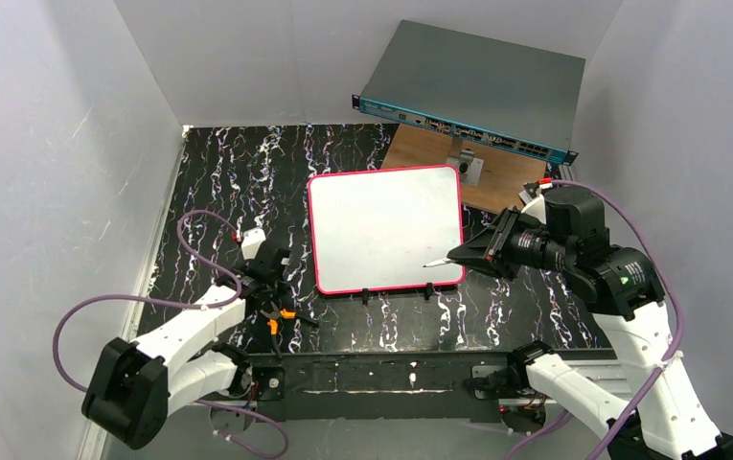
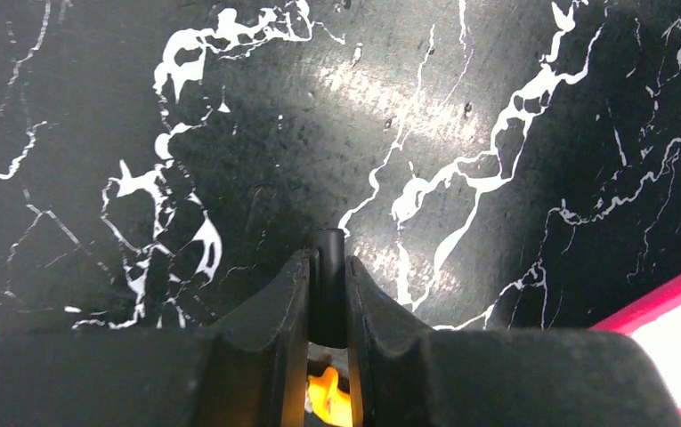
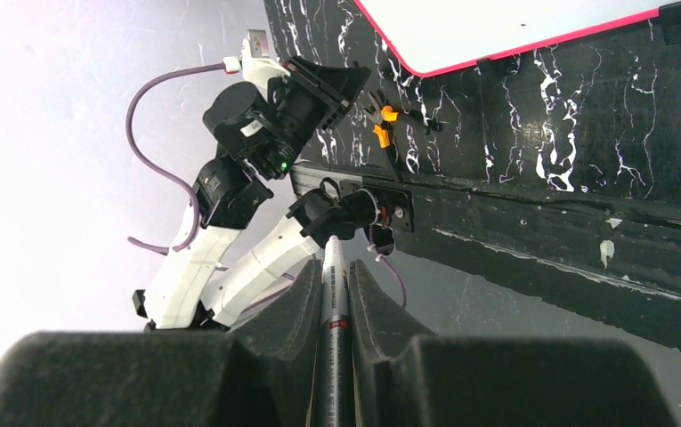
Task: Write a sentence on the whiteboard
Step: Place the pen cap at the center of the board, then hold the whiteboard on the whiteboard stand.
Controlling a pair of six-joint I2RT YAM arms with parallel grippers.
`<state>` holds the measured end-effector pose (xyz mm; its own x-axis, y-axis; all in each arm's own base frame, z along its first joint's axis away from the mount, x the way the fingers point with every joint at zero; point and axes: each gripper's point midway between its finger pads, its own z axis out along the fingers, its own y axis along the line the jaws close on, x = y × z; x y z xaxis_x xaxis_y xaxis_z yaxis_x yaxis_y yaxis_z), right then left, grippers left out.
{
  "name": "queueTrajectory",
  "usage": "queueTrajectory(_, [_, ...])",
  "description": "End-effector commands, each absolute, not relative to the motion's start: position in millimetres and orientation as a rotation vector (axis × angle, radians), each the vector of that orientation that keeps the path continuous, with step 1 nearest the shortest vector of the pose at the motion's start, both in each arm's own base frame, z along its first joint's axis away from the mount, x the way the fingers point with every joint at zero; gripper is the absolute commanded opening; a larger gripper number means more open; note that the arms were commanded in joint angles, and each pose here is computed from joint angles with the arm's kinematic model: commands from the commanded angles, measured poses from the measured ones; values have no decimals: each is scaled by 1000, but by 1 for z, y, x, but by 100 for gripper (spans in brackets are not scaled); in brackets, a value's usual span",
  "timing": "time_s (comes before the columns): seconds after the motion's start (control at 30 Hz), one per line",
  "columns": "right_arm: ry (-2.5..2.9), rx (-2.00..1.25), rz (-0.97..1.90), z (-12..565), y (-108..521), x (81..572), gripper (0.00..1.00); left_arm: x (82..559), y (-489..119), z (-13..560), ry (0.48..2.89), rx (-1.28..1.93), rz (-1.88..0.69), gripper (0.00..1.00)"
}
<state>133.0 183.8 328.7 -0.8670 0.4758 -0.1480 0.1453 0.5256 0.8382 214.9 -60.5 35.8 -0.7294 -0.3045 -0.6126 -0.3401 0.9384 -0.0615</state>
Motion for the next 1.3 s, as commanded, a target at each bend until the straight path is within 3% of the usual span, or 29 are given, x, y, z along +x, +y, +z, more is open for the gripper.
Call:
queueTrajectory(0.0, [2386,483,1269,337,183,135,1,236,-70,40,2389,-519,26,9])
queueTrajectory(0.13, [2396,477,1270,336,185,137,1,243,-65,31,2402,-545,97,14])
queueTrajectory(0.2, [2397,470,1271,337,186,138,1,245,-63,31,2397,-570,115,38])
queueTrajectory(0.3, [2397,459,1263,339,186,139,1,247,-61,35,2382,-581,128,60])
queueTrajectory(0.4, [2404,451,1242,338,184,139,1,246,-58,42,2357,-583,126,71])
queueTrajectory(0.8, [2357,479,1213,339,172,128,1,257,-55,123,2274,-300,65,73])
queueTrajectory(1.1, [2373,266,1156,330,172,129,1,290,-159,223,2081,524,-470,79])
queueTrajectory(1.27, [2409,145,1105,331,171,127,1,288,-200,263,2069,827,-678,74])
